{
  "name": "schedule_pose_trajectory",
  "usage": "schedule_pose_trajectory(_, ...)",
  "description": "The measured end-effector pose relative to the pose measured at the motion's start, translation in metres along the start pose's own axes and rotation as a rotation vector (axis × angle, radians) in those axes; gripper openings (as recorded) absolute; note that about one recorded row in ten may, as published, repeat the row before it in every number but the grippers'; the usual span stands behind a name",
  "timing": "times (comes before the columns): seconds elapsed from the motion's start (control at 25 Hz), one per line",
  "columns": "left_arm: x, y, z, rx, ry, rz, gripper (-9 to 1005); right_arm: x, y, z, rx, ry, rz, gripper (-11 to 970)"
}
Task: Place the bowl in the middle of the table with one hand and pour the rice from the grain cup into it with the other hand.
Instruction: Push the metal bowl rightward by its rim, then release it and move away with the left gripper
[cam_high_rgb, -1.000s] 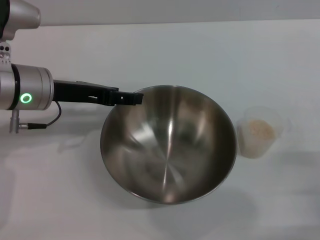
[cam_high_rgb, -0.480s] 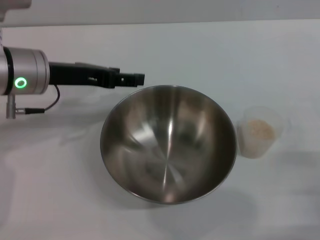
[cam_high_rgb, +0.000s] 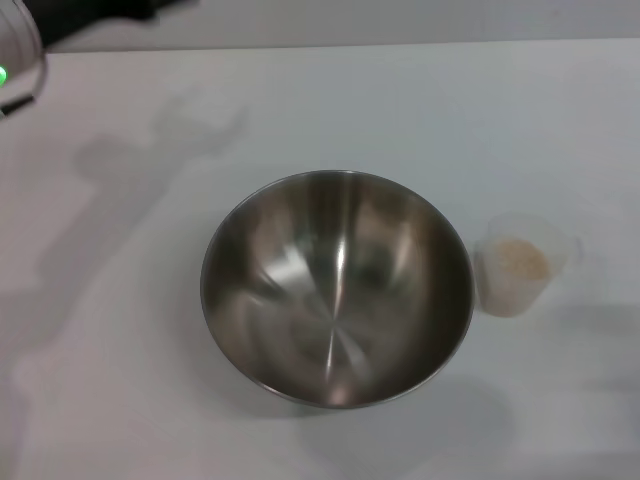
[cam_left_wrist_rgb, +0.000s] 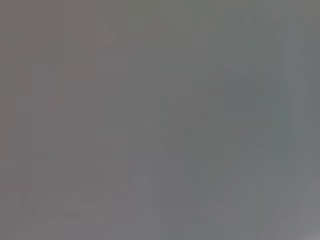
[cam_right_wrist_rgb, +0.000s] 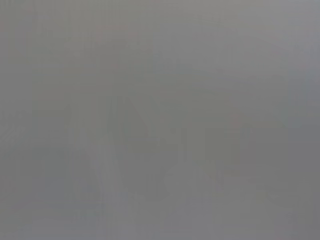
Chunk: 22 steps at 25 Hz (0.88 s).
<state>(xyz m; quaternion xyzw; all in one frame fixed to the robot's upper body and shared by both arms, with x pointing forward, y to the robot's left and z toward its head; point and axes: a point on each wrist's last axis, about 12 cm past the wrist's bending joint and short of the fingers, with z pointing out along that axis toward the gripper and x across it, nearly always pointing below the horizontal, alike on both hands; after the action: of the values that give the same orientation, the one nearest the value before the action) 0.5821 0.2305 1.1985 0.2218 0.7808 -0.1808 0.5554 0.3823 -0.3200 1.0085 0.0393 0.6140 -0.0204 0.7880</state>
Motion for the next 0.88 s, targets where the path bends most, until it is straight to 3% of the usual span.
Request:
schedule_pose_trajectory(0.04, -0.002, 0.001, -0.005, -0.099, -0.093, 0.055, 805, 0.0, 0.0, 0.0, 0.001, 0.001, 0.0, 771)
schedule_pose_trajectory(0.08, 0.004, -0.004, -0.017, -0.342, -0.275, 0.153, 805, 0.0, 0.0, -0.001, 0.004, 0.001, 0.0, 771)
schedule_pose_trajectory(0.2, 0.006, -0.005, -0.02, -0.405, -0.316, 0.172, 807, 0.0, 0.0, -0.001, 0.005, 0.0, 0.0, 772)
schedule_pose_trajectory(0.24, 0.011, -0.007, -0.024, -0.472, -0.351, 0.195, 807, 0.0, 0.0, -0.001, 0.006, -0.001, 0.0, 772)
schedule_pose_trajectory(0.28, 0.022, -0.011, -0.03, -0.603, -0.418, 0.251, 808, -0.001, -0.001, -0.002, 0.009, -0.005, 0.0, 772)
schedule_pose_trajectory(0.44, 0.032, -0.014, -0.034, -0.654, -0.452, 0.274, 810, -0.002, -0.001, -0.004, 0.011, -0.012, -0.002, 773)
schedule_pose_trajectory(0.48, 0.059, -0.014, -0.043, -0.701, -0.531, 0.243, 810, -0.003, -0.002, -0.005, 0.012, -0.016, -0.005, 773)
schedule_pose_trajectory(0.6, 0.066, -0.013, -0.045, -0.705, -0.55, 0.229, 811, -0.003, -0.003, -0.007, 0.012, -0.017, -0.008, 773)
schedule_pose_trajectory(0.64, 0.086, -0.009, -0.053, -0.719, -0.635, 0.207, 810, -0.004, -0.003, -0.008, 0.013, -0.017, -0.009, 773)
schedule_pose_trajectory(0.72, 0.103, -0.007, -0.059, -0.71, -0.686, 0.192, 810, -0.005, -0.004, -0.011, 0.015, -0.023, -0.011, 773)
schedule_pose_trajectory(0.88, 0.126, -0.003, -0.063, -0.692, -0.683, 0.184, 808, -0.008, -0.003, -0.019, -0.016, -0.036, -0.016, 773)
